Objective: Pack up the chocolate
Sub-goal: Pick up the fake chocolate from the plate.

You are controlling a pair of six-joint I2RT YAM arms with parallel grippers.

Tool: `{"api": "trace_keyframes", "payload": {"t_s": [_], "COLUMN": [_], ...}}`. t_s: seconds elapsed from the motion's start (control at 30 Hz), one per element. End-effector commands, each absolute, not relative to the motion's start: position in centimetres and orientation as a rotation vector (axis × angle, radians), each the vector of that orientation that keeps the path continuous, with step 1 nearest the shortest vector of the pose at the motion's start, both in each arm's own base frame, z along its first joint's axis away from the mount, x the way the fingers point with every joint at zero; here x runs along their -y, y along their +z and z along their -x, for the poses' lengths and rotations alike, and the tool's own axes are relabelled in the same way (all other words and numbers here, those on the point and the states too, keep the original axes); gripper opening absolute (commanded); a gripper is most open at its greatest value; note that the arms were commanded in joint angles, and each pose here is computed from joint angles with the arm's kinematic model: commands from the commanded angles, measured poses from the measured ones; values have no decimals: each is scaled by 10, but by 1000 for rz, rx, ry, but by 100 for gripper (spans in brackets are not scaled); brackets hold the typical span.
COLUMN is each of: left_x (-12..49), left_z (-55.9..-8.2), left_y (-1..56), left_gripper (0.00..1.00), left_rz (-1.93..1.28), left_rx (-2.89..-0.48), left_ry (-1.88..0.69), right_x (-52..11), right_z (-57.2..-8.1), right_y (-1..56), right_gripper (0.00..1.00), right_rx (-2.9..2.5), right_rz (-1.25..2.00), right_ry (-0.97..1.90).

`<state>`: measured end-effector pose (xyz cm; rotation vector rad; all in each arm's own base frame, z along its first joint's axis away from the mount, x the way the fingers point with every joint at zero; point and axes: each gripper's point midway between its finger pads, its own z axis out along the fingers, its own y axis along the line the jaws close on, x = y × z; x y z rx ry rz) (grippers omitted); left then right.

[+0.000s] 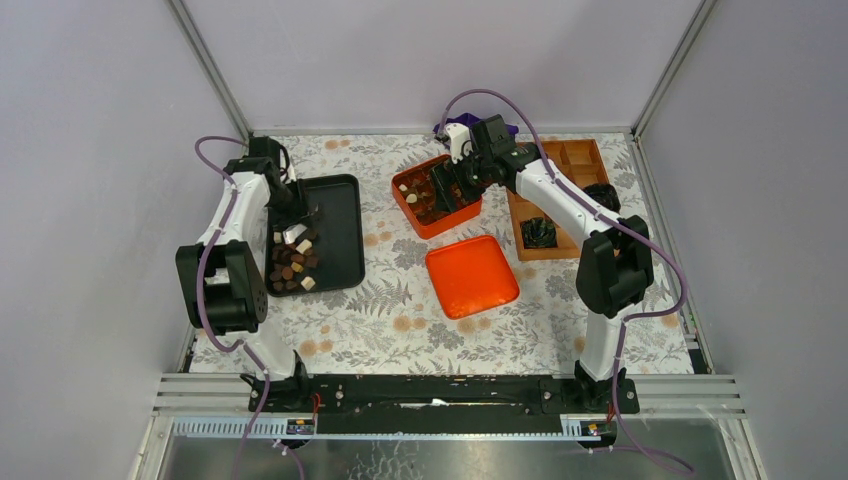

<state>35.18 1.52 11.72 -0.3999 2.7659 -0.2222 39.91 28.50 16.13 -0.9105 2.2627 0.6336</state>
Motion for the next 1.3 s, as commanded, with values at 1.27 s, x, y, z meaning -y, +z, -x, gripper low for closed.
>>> {"api": "trace_keyframes", "payload": {"t_s": [1.27], "left_x": [-4], "left_z": [-375], "left_y": [115], "left_gripper": [35], "left_rz": [421], "left_rx": [-2760], "left_ry": [-208], "right_x": [-291], "right_z": [-398], "right_y": [160], "right_gripper": [100], "right_rx": [-2257], "right_rz": [921], "right_ry": [677]}}
